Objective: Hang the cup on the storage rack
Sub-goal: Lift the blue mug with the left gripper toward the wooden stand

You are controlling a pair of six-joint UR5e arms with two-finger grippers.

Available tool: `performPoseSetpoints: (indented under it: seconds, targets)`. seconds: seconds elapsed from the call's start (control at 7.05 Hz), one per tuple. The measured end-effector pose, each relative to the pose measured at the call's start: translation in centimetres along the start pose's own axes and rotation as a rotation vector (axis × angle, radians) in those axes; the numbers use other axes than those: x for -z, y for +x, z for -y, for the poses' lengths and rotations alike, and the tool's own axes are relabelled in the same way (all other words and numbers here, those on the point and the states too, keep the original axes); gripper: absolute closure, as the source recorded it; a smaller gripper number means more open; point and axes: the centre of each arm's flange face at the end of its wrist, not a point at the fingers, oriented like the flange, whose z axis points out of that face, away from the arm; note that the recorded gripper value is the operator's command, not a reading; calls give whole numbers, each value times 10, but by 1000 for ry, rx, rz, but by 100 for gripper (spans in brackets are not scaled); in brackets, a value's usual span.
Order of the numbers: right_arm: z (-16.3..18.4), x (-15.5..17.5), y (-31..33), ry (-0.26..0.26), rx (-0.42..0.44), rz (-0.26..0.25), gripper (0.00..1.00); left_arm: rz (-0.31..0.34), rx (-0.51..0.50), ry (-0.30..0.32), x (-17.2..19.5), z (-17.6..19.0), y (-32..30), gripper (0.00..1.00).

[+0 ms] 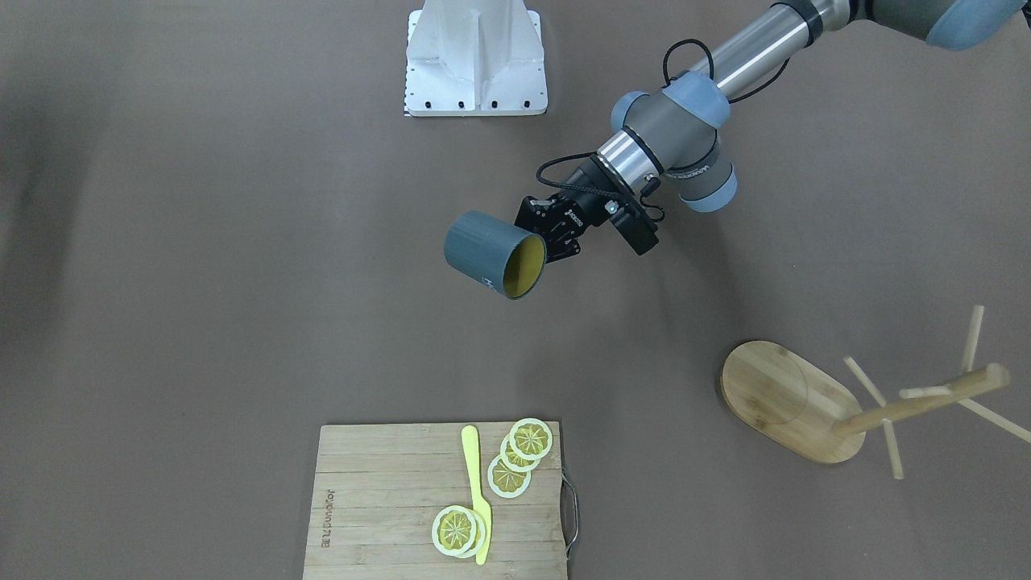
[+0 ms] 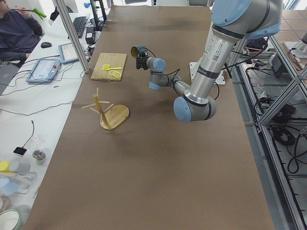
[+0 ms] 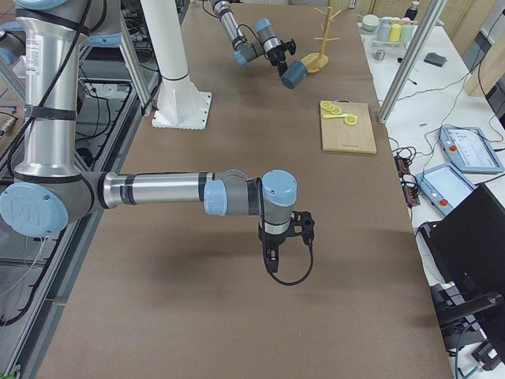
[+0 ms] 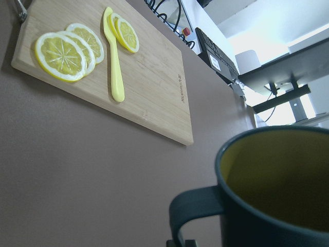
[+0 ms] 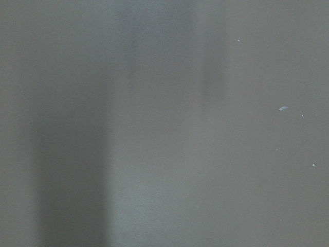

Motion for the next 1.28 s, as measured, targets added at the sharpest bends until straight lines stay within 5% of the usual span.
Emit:
performPoseSetpoints:
  seconds: [0.57,1.28]
  targets:
    - [0,0,0,1,0,0,0,-180,449,148,24,51,20,100]
    - [-1,1,0,2,1,-1,0,-290,852,286,74,163,23,100]
